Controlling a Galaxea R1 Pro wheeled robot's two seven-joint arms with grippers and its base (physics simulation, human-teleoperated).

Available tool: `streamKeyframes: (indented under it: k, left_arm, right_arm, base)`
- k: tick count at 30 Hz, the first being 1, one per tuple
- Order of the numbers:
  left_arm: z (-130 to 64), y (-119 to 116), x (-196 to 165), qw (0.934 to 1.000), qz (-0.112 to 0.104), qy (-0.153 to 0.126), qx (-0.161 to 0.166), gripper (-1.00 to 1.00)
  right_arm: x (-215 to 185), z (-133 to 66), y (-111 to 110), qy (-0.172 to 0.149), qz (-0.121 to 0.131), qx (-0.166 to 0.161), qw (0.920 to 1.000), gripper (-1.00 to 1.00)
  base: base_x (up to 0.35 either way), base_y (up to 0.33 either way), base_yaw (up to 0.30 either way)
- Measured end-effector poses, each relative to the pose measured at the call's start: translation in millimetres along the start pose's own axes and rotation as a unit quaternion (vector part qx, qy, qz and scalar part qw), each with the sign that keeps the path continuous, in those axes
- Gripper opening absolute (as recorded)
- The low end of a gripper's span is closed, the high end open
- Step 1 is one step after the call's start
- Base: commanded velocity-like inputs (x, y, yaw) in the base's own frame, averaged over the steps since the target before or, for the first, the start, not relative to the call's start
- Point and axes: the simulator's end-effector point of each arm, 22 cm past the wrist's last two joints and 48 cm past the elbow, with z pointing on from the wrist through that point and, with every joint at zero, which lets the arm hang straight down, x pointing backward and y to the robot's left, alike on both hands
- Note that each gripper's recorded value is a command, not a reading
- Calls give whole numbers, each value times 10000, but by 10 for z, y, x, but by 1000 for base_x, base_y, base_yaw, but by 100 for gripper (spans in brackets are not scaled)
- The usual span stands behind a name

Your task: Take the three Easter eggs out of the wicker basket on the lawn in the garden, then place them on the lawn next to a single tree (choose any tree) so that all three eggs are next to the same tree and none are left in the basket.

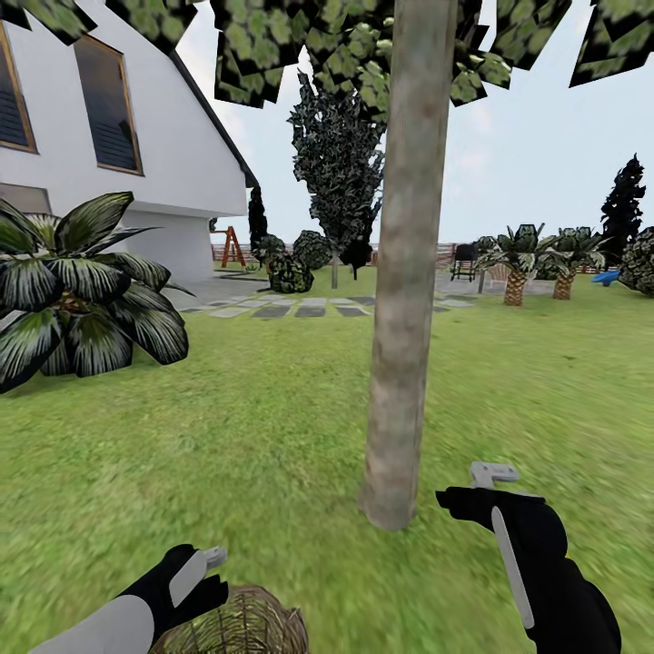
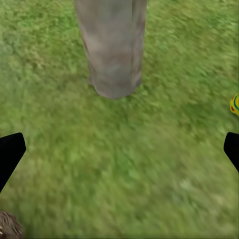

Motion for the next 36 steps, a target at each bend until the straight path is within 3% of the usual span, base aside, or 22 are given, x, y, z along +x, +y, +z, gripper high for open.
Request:
streamKeyframes:
  k: [12,36]
  left_arm:
    - [1,1,2,10000,0,2,-2,100]
    - [-36,-9,-18,10000,0,0,15,100]
  right_arm:
    - [1,1,-5,1,5,3,10000,100]
    - [-35,-21,-6,0,6,5,10000,100]
  base:
    - [-124,0,0]
    - [-8,0,0]
